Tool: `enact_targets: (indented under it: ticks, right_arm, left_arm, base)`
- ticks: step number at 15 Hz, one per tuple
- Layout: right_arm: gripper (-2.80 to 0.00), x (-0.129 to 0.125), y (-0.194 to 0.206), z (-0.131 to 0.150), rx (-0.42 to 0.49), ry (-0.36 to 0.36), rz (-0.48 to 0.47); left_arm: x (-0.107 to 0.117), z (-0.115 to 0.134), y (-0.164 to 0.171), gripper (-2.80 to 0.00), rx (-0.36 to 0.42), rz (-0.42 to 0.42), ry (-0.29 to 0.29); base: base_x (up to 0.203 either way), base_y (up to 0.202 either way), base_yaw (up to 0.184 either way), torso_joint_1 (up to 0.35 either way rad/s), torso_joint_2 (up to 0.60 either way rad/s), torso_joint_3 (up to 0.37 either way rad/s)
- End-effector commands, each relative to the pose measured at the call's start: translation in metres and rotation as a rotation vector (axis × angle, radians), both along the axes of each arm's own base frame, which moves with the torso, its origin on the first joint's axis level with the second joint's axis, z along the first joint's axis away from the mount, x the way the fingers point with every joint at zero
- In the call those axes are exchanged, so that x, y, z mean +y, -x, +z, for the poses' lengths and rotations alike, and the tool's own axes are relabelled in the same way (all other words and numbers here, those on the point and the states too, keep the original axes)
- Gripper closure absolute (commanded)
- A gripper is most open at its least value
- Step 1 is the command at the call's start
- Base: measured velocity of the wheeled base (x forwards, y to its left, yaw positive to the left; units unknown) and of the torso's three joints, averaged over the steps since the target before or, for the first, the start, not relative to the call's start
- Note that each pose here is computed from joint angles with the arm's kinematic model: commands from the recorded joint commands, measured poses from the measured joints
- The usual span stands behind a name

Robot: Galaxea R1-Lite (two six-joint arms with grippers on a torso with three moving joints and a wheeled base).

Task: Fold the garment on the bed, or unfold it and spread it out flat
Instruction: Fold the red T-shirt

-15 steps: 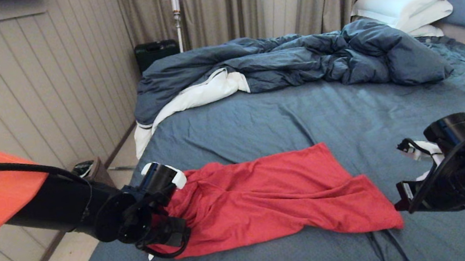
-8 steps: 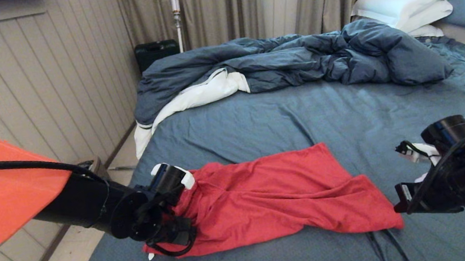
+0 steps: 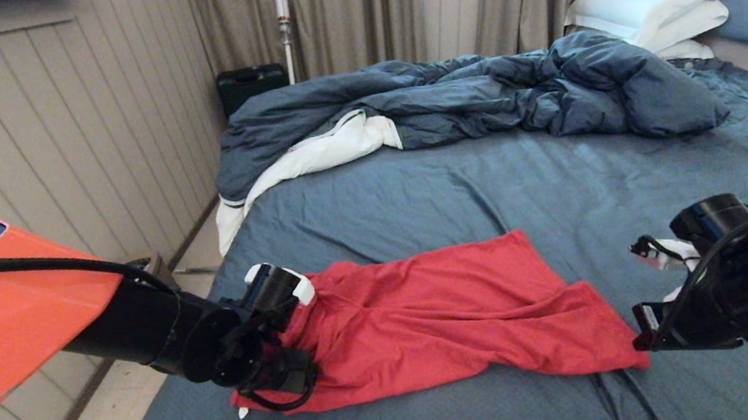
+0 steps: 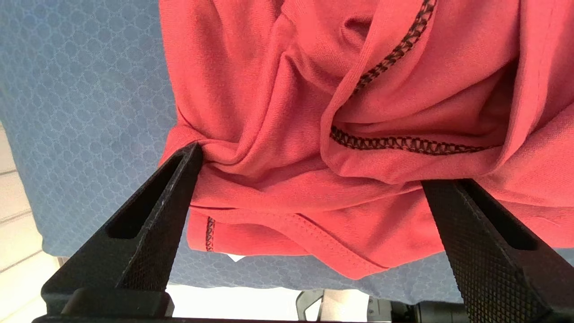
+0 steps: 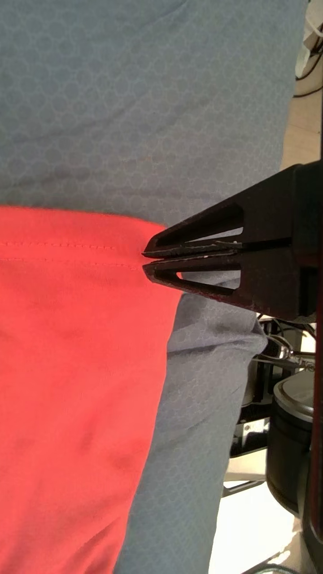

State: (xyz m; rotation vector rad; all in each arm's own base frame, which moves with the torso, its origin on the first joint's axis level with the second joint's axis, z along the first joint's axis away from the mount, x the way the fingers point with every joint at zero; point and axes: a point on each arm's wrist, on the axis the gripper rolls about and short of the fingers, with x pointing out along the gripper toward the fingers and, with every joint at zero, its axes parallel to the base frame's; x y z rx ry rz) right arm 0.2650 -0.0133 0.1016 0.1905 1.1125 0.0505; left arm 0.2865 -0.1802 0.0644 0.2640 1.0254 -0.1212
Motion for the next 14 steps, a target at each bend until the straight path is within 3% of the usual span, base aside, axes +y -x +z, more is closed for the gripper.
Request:
enact_targets:
  ticks: [1, 6, 7, 10, 14]
  right_arm:
    - [0.00, 0.0003, -0.0011, -0.0006, 0.001, -0.002, 0.003]
    - [0.00, -0.0006, -0.0031, -0.0026, 0.004, 0.000, -0.002]
    - [-2.80, -0.0007, -0.0028, -0.0019, -0.007, 0.002, -0.003]
    - [-2.80, -0.0004, -0.0059, -0.0011, -0.049, 0.000, -0.004]
    - [-2.80, 0.0003, -0.0068, -0.0048, -0.035, -0.002, -0.002]
  left_arm:
    - [-0.0001, 0.0008, -0.0003, -2.80, -0.004, 0.002, 0.001]
    - [0.0008, 0.0035, 0.0011, -2.80, -0.008, 0.004, 0.007]
    - [0.0010, 0.0037, 0.0014, -2.80, -0.008, 0.004, 0.007]
    - [0.0017, 0.0052, 0.0015, -2.80, -0.011, 0.006, 0.009]
    - [0.0018, 0.0054, 0.0026, -2.80, -0.011, 0.004, 0.009]
  base:
    - [0.000, 0.000, 0.000, 0.000, 0.00, 0.000]
    - [0.000, 0.000, 0.000, 0.000, 0.00, 0.000]
    - [0.000, 0.000, 0.000, 0.000, 0.00, 0.000]
    - [0.000, 0.000, 0.000, 0.000, 0.00, 0.000]
    - [0.000, 0.000, 0.000, 0.000, 0.00, 0.000]
